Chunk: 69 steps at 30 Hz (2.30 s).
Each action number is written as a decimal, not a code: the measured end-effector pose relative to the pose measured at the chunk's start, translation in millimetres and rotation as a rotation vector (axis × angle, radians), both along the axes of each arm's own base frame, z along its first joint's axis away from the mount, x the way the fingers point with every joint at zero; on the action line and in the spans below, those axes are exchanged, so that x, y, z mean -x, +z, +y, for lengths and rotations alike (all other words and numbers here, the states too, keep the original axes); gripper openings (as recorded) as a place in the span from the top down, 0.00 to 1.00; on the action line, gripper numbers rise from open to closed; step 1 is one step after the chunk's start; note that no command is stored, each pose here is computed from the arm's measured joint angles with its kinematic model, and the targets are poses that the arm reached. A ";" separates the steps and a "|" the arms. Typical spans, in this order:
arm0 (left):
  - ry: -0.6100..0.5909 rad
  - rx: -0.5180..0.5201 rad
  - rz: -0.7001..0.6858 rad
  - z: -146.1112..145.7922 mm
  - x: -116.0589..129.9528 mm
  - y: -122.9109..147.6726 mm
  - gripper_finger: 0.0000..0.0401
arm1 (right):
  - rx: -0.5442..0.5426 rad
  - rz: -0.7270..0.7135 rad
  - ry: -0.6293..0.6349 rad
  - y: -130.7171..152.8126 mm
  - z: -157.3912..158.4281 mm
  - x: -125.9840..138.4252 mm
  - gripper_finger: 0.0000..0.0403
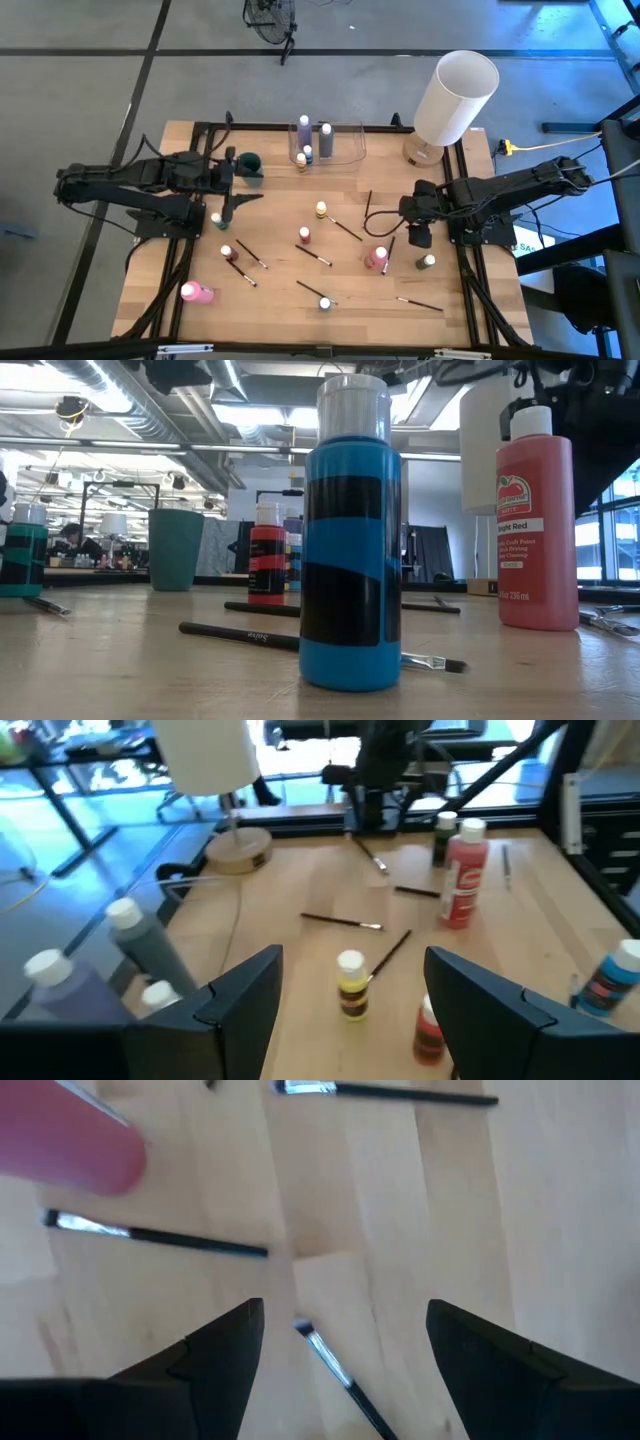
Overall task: Pick & Place Paint Supplies
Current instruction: Put the silver paint brush into the green cup
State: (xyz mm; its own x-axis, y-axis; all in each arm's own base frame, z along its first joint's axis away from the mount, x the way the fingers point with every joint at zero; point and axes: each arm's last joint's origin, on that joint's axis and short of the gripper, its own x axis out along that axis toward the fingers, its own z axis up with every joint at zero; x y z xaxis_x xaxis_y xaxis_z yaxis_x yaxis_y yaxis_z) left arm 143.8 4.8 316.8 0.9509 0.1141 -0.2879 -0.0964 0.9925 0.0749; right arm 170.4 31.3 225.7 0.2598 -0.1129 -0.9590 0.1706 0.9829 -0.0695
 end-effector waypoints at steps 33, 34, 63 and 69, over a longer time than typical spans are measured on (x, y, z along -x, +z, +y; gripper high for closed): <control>0.018 0.144 0.033 -3.1 -11.9 -7.2 0.40 | -0.022 0.055 0.029 -1.2 1.8 4.9 0.29; 0.019 0.144 0.042 -3.1 -13.8 -8.5 0.40 | -0.027 0.056 0.033 -1.2 2.5 5.0 0.29; -0.047 0.146 0.022 -5.0 -29.9 -9.7 0.40 | -0.069 0.058 0.015 -1.9 15.4 7.6 0.30; -0.047 0.146 0.019 -5.0 -29.1 -9.1 0.40 | -0.099 0.064 -0.006 -2.0 16.1 7.8 0.30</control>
State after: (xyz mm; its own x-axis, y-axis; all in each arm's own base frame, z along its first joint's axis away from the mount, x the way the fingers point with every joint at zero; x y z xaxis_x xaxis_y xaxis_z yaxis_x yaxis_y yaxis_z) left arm 172.9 -0.2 307.7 0.9484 0.0255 -0.3160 -0.0498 0.9964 -0.0691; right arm 162.7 47.4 223.7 0.1978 -0.0181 -0.9801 0.1746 0.9845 0.0171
